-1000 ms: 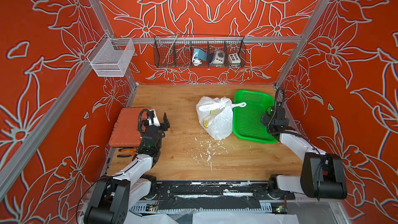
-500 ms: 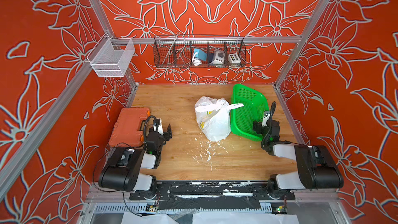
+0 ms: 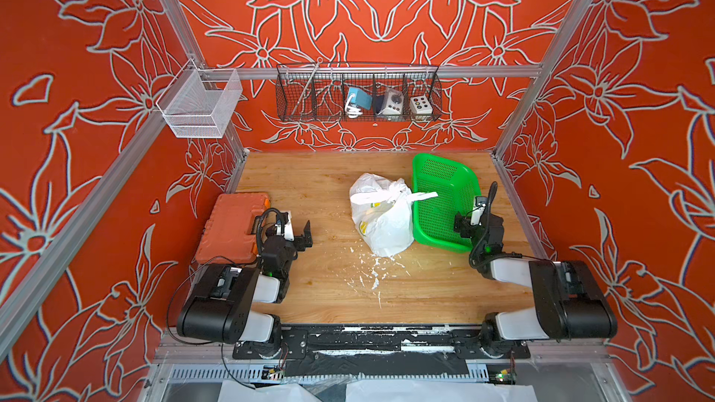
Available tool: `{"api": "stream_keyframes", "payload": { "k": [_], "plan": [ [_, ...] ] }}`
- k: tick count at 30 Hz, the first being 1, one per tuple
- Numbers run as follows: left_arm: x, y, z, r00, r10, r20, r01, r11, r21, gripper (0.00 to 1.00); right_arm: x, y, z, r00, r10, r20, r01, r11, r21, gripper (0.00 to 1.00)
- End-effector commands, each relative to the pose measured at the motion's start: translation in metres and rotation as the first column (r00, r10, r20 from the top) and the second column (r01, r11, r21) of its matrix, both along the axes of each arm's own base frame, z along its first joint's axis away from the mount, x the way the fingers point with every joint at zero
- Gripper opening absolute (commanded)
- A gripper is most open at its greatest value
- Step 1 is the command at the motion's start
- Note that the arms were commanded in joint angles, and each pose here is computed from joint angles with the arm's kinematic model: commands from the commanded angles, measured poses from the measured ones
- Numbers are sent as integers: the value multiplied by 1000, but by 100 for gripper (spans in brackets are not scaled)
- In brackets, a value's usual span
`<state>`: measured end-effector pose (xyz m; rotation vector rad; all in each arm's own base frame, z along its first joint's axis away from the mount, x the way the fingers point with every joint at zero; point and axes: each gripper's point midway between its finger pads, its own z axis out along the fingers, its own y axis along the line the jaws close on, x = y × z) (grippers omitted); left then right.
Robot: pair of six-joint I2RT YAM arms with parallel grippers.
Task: Place the pears into plastic bags & tie knots
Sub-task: Reset both arms
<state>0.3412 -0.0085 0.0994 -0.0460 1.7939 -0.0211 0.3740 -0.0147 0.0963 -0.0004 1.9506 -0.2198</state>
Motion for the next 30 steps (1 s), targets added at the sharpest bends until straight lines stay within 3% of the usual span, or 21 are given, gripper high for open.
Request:
{"api": "stream_keyframes", "payload": {
  "k": [1,2,5,6,9,11,13,15,30],
  "plan": [
    [4,0,15,999,-4,53,4,1000,10,98,-2,2,-2,1000,19,-8,-19,1000,-5,98],
    [3,0,15,998,-9,57,8,1000,13,98,-2,2,-2,1000,20,-6,-20,1000,-6,98],
    [-10,-31,22,975,-202,90,197,978,61,98,-6,-3,4,1000,-13,25,13,1000,-2,98],
    [-16,-33,25,970,-218,110,212,975,68,98,-13,-6,6,999,-28,45,28,1000,1,98],
    [-14,-24,22,981,-161,111,156,986,49,98,-15,-18,6,988,-109,106,108,994,9,98],
    [-1,-17,17,989,-124,76,122,992,28,98,-7,-16,-1,995,-102,-1,102,995,-6,98],
    [4,-9,15,995,-78,56,77,997,7,98,-6,-14,2,995,-83,47,84,996,-10,97],
    [3,-8,13,996,-77,48,77,997,6,98,-8,-14,-1,996,-88,3,88,996,-5,98],
    [3,-8,15,996,-75,56,74,997,7,98,-7,-13,0,996,-84,18,84,996,-9,98]
  ]
}}
